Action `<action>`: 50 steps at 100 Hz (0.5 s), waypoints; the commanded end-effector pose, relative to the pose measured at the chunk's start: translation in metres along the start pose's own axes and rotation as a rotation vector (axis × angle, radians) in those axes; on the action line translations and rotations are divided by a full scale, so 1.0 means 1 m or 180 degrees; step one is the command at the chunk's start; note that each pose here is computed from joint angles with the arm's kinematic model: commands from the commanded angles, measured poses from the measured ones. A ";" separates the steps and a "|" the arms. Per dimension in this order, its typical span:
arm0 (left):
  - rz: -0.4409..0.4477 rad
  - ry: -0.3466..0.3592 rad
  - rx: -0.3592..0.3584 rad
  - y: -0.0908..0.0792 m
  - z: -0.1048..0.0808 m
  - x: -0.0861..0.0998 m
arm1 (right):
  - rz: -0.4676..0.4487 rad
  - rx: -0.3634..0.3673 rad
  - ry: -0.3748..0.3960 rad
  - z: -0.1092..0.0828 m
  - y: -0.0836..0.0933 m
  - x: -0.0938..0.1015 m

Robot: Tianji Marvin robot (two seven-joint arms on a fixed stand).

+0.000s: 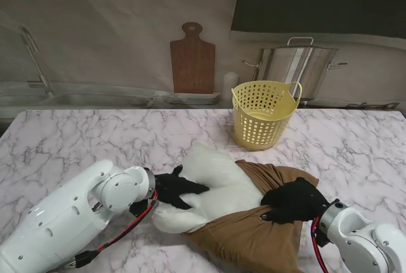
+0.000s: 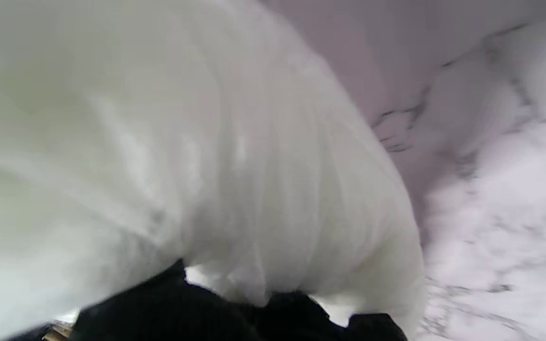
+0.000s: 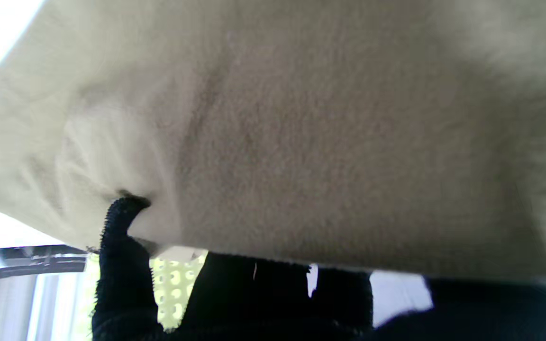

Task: Remove the pillowcase from the pillow and put it in the laundry basket

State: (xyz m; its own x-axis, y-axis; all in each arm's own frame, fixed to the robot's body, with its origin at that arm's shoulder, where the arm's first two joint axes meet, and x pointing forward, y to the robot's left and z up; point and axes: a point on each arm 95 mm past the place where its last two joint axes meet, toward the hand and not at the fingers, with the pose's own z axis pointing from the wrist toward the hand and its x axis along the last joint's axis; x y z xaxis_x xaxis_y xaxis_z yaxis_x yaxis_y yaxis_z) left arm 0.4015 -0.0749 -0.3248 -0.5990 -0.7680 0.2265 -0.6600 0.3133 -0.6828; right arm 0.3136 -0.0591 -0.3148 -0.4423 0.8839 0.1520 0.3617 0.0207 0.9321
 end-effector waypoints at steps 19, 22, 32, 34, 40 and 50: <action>0.0022 -0.0429 0.0166 0.018 -0.042 -0.029 | 0.0102 0.0148 0.0191 0.015 -0.007 0.009; 0.0053 -0.0460 0.0238 0.014 -0.048 -0.028 | 0.0109 0.0155 0.0216 0.016 -0.007 0.010; 0.0151 -0.0551 0.0472 0.003 -0.070 -0.026 | 0.0120 0.0183 0.0294 0.022 -0.005 0.014; 0.0176 -0.0570 0.0525 0.001 -0.074 -0.026 | 0.0121 0.0186 0.0309 0.023 -0.005 0.015; 0.0248 -0.0606 0.0705 -0.005 -0.084 -0.023 | 0.0136 0.0198 0.0358 0.027 -0.004 0.018; 0.0334 -0.0589 0.1016 -0.017 -0.093 -0.015 | 0.0154 0.0217 0.0443 0.031 -0.003 0.023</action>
State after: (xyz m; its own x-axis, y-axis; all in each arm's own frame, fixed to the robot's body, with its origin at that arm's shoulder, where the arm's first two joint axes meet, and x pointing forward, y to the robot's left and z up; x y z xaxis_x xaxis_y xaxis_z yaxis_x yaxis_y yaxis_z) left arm 0.3797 -0.0109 -0.2615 -0.5293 -0.8479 0.0306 -0.4342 0.2397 -0.8683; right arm 0.3311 -0.0270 -0.3143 -0.5258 0.8186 0.2311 0.4060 0.0028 0.9139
